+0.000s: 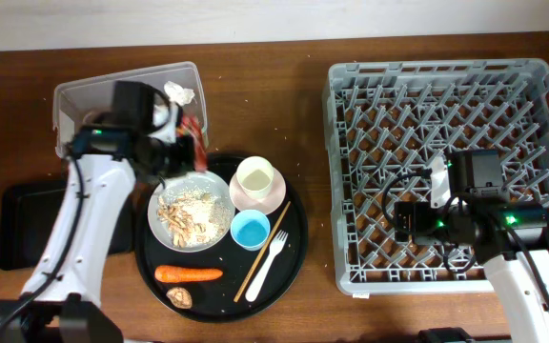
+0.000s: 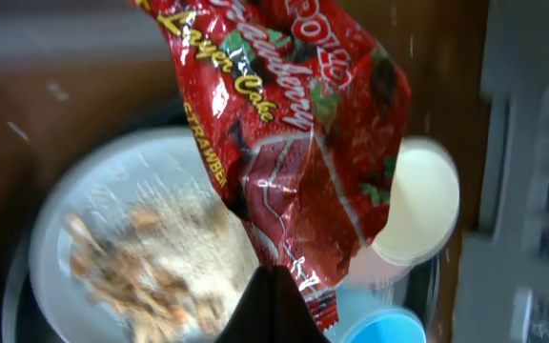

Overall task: Sort waste into correct bins and load items into the dishwasher rack
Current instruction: 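Carry the red wrapper with the left gripper into the clear bin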

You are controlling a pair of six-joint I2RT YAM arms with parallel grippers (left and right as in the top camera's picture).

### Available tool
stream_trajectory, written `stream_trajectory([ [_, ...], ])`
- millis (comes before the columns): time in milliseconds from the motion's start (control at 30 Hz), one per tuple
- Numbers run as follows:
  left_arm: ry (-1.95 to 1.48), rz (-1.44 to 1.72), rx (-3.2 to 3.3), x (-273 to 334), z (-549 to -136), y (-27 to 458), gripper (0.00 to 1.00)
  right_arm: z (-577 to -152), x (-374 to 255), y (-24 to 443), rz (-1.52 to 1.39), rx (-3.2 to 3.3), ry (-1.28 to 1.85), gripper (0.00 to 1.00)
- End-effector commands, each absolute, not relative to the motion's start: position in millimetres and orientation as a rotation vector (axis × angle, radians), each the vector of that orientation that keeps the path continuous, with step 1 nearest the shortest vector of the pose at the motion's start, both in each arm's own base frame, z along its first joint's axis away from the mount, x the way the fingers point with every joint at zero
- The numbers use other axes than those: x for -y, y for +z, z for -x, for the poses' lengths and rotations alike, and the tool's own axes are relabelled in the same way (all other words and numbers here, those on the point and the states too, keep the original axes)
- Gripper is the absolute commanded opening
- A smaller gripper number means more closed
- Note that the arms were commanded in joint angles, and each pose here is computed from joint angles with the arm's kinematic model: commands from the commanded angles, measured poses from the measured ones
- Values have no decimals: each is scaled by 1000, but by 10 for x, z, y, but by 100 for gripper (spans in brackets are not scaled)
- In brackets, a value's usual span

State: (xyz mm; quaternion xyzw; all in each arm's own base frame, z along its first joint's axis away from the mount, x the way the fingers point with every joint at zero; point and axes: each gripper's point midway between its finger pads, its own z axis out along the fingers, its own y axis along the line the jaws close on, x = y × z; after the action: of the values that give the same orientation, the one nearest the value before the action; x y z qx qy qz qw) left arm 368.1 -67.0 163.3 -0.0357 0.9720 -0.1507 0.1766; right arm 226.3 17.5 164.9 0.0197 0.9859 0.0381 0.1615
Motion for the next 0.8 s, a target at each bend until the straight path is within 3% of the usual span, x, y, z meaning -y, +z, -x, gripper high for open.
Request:
stream_trajectory([
  [0,-370,132,-2626,407,-3966,1784,1,-2300,-197,1716,-51,-2792,119,98],
  [267,-231,169,-2471,141,-4525,1739,2,-2299,-198,1715,-51,-2793,120,98],
  [300,-213,177,-2481,116,-4548,1674,9,-2299,-198,1715,-51,-2793,120,98],
  [400,-193,186,-2502,88,-4614,1511,46,-2298,-198,1715,-51,-2793,120,98],
  [467,-193,187,-2506,87,-4643,1461,56,-2298,-198,1715,-51,-2793,120,98],
  [633,-210,178,-2492,113,-4644,1571,56,-2299,-198,1715,-51,-2793,120,98],
  [767,-260,177,-2577,185,-4318,1659,56,-2298,-199,1715,-51,-2793,120,98],
])
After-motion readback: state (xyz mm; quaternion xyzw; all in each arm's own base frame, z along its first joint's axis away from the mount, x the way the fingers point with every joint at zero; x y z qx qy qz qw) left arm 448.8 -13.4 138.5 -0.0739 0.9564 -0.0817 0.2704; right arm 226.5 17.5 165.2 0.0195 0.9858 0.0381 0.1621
